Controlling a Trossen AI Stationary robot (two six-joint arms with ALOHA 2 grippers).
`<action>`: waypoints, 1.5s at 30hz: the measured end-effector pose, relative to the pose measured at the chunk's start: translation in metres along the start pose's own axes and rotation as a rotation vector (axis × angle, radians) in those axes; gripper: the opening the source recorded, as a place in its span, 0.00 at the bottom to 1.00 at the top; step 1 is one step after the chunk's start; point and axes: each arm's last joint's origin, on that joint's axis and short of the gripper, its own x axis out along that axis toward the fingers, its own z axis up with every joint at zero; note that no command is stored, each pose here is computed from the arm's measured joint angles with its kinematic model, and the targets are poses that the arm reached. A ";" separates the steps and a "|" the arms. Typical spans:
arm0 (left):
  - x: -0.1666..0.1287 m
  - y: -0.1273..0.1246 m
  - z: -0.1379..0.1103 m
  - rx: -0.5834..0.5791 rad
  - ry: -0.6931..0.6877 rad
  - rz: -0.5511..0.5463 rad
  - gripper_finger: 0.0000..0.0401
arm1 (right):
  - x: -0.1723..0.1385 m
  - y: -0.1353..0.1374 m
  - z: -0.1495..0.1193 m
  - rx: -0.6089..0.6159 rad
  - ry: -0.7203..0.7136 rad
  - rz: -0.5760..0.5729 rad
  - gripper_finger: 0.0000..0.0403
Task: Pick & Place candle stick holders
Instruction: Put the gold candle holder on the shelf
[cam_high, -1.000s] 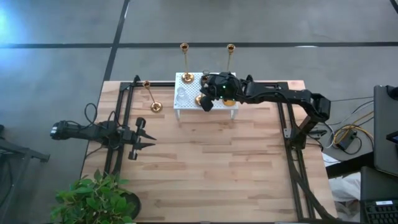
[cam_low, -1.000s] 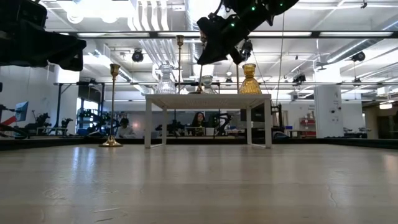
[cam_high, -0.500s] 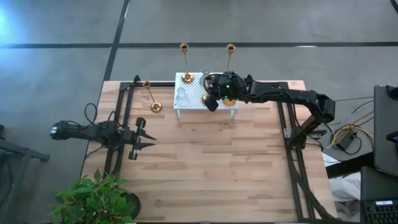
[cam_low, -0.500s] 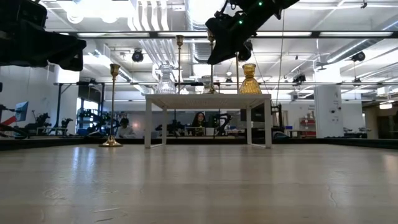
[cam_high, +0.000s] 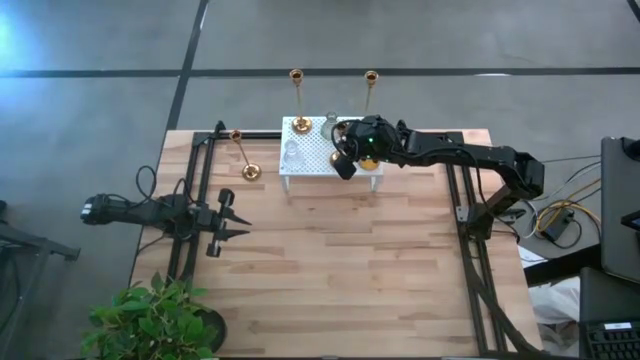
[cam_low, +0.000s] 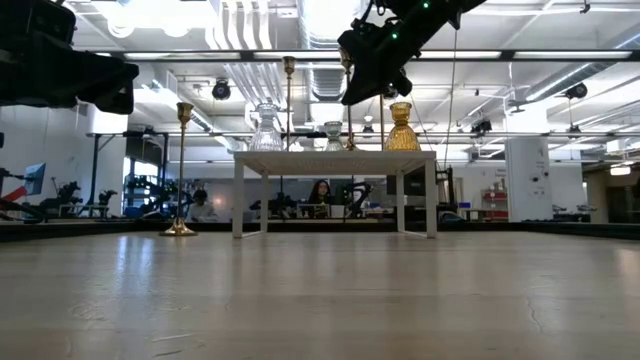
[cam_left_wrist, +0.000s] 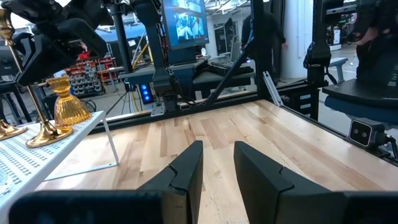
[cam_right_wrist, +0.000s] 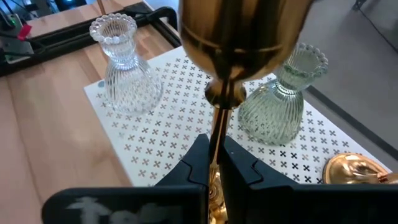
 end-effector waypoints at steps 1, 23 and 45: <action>0.000 0.000 0.000 0.000 0.000 -0.001 0.24 | 0.000 0.000 0.000 0.000 0.000 0.000 0.03; 0.000 0.000 0.000 0.000 0.000 0.000 0.24 | -0.003 -0.004 0.001 0.009 0.003 -0.015 0.03; 0.000 0.000 0.000 0.000 0.000 0.000 0.24 | -0.002 -0.004 -0.001 0.016 0.008 0.003 0.25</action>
